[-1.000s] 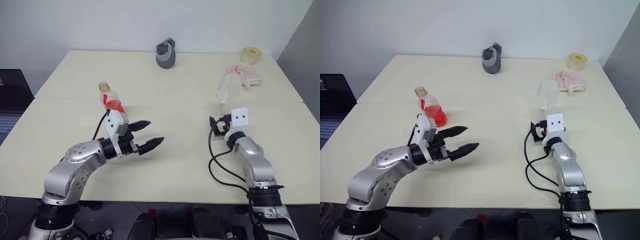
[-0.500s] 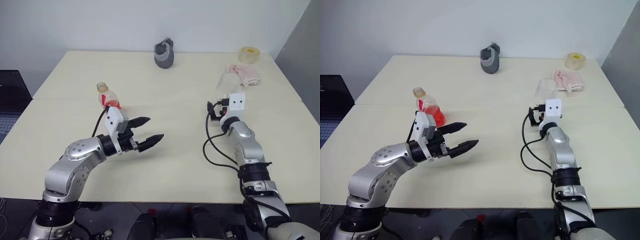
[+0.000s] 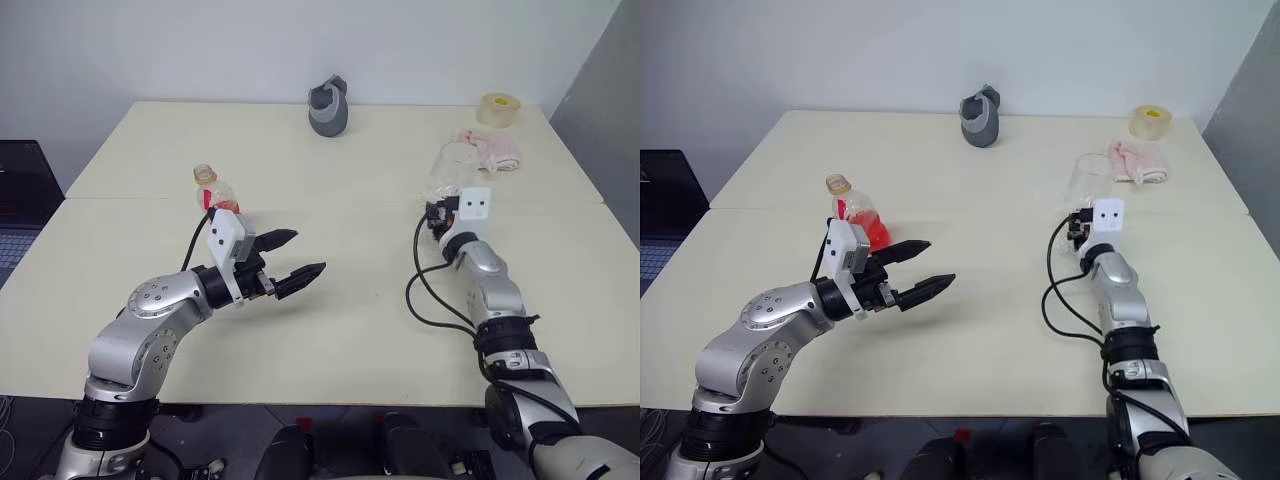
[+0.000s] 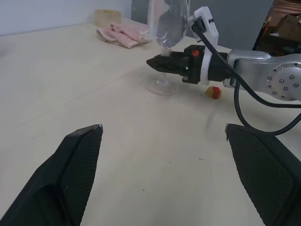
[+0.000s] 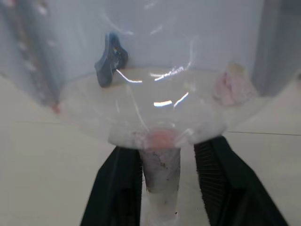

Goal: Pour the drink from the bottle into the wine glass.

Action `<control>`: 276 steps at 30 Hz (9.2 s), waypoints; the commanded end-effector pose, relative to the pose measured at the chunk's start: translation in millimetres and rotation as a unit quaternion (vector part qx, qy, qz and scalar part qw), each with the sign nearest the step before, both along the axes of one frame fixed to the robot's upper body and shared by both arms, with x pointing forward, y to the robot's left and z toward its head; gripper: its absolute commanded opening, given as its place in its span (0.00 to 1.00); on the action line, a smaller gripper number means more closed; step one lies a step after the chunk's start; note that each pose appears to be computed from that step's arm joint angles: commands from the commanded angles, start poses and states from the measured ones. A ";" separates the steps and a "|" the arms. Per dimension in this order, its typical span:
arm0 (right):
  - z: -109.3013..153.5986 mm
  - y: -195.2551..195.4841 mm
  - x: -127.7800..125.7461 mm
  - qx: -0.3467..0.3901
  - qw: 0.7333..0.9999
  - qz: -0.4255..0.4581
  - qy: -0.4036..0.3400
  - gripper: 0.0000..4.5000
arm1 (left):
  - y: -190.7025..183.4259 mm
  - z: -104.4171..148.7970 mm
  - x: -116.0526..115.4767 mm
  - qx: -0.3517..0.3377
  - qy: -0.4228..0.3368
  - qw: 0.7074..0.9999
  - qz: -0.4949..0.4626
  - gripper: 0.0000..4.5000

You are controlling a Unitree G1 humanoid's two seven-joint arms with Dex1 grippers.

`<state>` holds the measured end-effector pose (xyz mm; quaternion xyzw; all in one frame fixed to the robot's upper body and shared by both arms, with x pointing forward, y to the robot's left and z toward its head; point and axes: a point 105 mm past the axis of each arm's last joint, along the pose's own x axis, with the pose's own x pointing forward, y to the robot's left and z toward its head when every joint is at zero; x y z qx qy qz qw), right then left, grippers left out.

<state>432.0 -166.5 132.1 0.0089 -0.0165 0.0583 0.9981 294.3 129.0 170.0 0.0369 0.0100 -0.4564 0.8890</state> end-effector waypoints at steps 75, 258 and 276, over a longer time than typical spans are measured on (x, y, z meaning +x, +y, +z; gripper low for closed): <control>13.0 123.0 -89.7 -0.050 0.937 0.346 -0.020 0.99 | 49.1 -19.3 -23.9 -0.002 -0.033 0.977 0.212 1.00; 116.9 109.2 -107.8 -0.052 0.922 0.363 -0.120 1.00 | -15.6 131.0 143.4 0.473 -0.520 0.711 0.019 0.22; 117.0 109.0 -105.2 -0.056 0.922 0.363 -0.123 1.00 | -14.1 132.4 143.1 0.502 -0.538 0.677 0.010 0.22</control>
